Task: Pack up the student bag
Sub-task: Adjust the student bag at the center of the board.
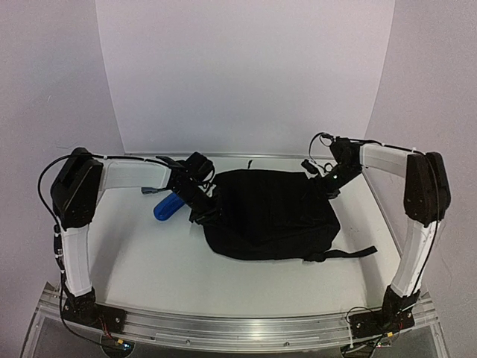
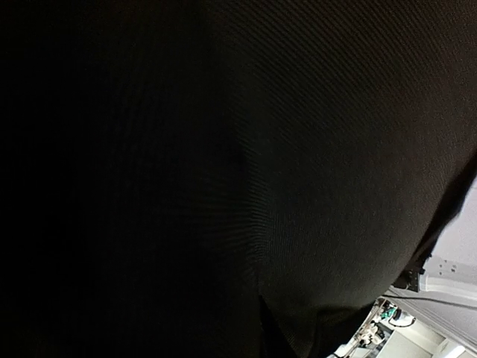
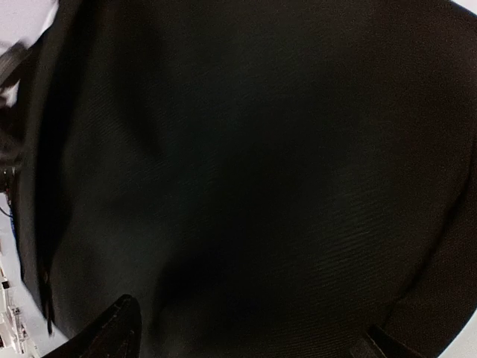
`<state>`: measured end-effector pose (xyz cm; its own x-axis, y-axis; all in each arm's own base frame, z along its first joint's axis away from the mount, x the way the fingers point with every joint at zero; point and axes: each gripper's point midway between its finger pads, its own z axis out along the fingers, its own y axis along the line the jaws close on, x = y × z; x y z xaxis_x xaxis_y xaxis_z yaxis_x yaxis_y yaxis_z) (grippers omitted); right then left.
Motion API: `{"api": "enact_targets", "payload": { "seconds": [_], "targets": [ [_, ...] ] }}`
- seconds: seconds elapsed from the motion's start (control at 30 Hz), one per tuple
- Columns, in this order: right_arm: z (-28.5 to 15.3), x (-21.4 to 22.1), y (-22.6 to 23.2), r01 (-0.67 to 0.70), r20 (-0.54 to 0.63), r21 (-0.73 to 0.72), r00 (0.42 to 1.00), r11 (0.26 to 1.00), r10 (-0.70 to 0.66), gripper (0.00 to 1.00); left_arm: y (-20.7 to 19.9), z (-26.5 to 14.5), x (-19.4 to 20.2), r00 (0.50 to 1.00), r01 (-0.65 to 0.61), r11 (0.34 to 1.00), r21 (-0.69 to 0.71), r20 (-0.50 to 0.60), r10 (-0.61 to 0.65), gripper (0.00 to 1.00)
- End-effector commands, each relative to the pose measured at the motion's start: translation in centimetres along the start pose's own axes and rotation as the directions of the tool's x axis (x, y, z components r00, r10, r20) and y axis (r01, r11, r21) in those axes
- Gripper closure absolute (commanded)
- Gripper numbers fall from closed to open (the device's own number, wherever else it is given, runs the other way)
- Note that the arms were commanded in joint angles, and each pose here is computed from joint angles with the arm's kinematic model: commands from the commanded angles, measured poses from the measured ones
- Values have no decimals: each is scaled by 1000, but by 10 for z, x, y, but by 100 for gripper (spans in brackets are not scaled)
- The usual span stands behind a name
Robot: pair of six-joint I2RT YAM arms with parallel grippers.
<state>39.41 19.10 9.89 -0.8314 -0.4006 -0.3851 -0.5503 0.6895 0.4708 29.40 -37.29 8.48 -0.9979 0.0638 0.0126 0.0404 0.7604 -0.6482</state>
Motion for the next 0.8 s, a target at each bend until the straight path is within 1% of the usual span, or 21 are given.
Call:
{"api": "enact_targets", "payload": {
  "seconds": [0.0,0.1,0.17,0.27,0.33,0.4,0.53,0.63,0.7,0.77],
  "targets": [
    [-21,48,63,-44,-39,-197,999,979,36,17,-16,-33,-83,986,-62,997,42,157,55,84],
    [-21,75,88,-44,-64,-256,998,966,29,17,-6,-51,-125,975,-47,997,60,221,32,83],
    [-15,86,114,12,-84,-281,996,960,-37,17,-4,-65,-150,965,-60,996,58,257,43,80],
    [-7,90,151,112,-101,-301,984,947,-149,17,-4,-79,-173,958,-84,996,30,276,72,66],
    [-13,78,161,140,-75,-305,982,942,-171,16,-7,-88,-177,954,-109,994,17,284,99,58],
    [-25,64,167,183,-43,-285,978,941,-203,16,-15,-100,-171,951,-128,992,19,285,117,52],
    [-59,35,185,316,78,-226,949,921,-307,20,-20,-114,-139,957,-104,993,49,276,87,48],
    [-61,7,190,382,164,-91,917,920,-365,27,-17,-118,-106,959,-72,994,77,281,48,47],
    [-53,-8,189,364,182,-32,918,931,-352,28,-15,-115,-90,961,-37,994,98,277,8,47],
    [-35,-14,190,315,160,-47,939,948,-304,27,-12,-109,-74,963,-16,996,92,270,-9,47]
  ]
}}
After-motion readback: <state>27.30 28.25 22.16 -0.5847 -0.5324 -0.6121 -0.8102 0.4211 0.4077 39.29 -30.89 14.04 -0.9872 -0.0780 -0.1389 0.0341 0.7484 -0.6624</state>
